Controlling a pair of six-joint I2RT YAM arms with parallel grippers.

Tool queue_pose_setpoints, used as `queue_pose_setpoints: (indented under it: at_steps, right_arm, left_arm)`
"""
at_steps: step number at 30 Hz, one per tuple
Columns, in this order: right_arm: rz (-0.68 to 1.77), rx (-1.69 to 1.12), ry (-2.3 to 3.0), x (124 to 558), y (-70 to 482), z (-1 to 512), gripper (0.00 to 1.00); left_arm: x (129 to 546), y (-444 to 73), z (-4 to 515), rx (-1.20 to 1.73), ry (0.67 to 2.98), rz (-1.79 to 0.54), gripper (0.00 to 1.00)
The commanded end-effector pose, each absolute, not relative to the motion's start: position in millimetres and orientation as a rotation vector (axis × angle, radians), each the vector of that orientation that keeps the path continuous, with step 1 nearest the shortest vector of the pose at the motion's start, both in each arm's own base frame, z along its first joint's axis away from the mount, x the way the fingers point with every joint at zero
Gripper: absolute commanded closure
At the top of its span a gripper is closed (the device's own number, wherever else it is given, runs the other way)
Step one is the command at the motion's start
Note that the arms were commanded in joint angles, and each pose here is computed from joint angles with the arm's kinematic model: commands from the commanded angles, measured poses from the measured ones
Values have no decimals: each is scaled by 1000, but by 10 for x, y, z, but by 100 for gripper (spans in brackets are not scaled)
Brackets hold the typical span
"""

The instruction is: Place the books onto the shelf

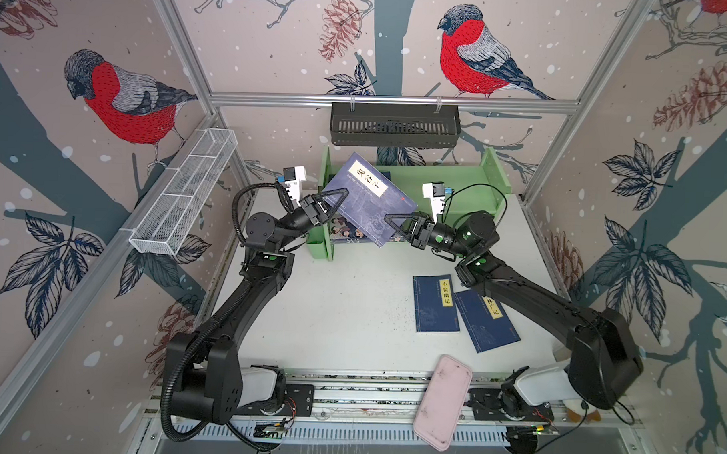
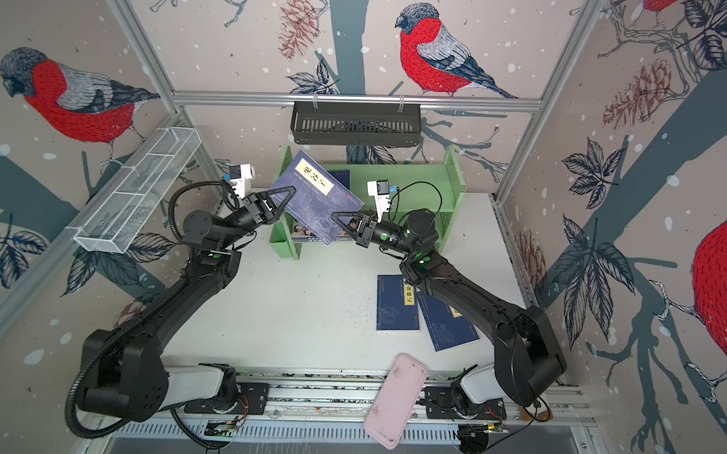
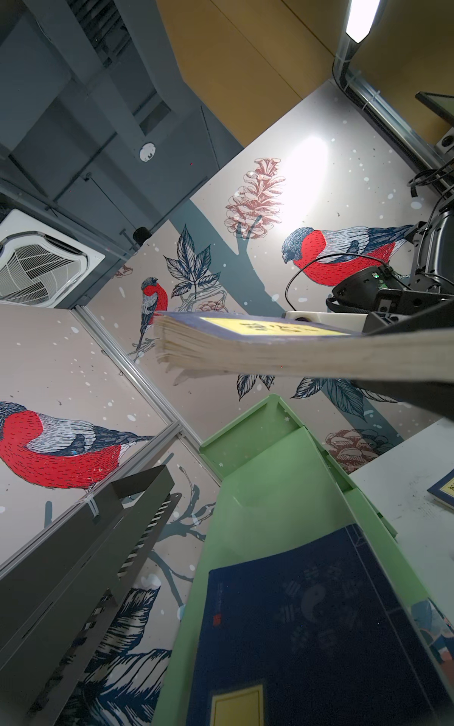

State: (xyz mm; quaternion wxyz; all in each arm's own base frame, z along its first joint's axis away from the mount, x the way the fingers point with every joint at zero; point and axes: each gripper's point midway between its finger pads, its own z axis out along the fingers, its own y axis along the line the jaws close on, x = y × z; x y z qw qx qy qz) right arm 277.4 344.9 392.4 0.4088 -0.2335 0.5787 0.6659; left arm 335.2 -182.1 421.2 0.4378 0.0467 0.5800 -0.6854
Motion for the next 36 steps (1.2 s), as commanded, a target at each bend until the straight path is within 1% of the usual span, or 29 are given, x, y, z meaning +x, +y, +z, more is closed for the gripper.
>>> queue_pose_setpoints:
  at_steps: [1,2,4,6,9,16,24,26,28,30,33,34,36]
  right_arm:
    - [1684,-666,1398,2687,3463,4026,99]
    - [1682,-665,1398,2698,3459,4031,99]
    - [1678,-669,1400,2724,3439,4045,99]
    - [1670,-680,1401,2744,3403,4066,99]
    - [1661,-719,1414,2767,3329,4079,99]
    - [1663,-854,1472,2748,3098,4032,99]
    - [1590,-1035,1501,2624,3036,4024,99]
    - [1574,-1060,1520,2633,3039,3992,99]
    - [1573,-1073,1530,2654,3045,3979,99]
    - [1592,-1090,1535,2664,3062,3966,99]
    - [1596,-1109,1538,2689,3084,3967,98]
    - [1594,-1108,1540,2703,3090,3972,94]
    - [1587,-1098,1542,2730,3097,3982,90]
  left_arm:
    - [3196,-1900,4230,213,1440,-1724,69]
    - [3196,-1902,4227,216,1440,-1723,61]
    - [3185,-1903,4236,228,1434,-1715,40]
    - [3170,-1907,4251,247,1428,-1705,29]
    - [3143,-1887,4254,289,1424,-1659,22]
    - [3048,-1830,4234,418,1461,-1557,19]
    - [3004,-1885,4187,529,1511,-1505,19]
    - [2964,-1902,4185,552,1512,-1523,22]
    - [2929,-1917,4181,572,1509,-1541,30]
    - [2885,-1928,4178,592,1503,-1555,42]
    - [2855,-1938,4174,598,1498,-1570,67]
    - [2862,-1940,4167,589,1500,-1575,77]
    - [2886,-1938,4155,565,1502,-1581,96]
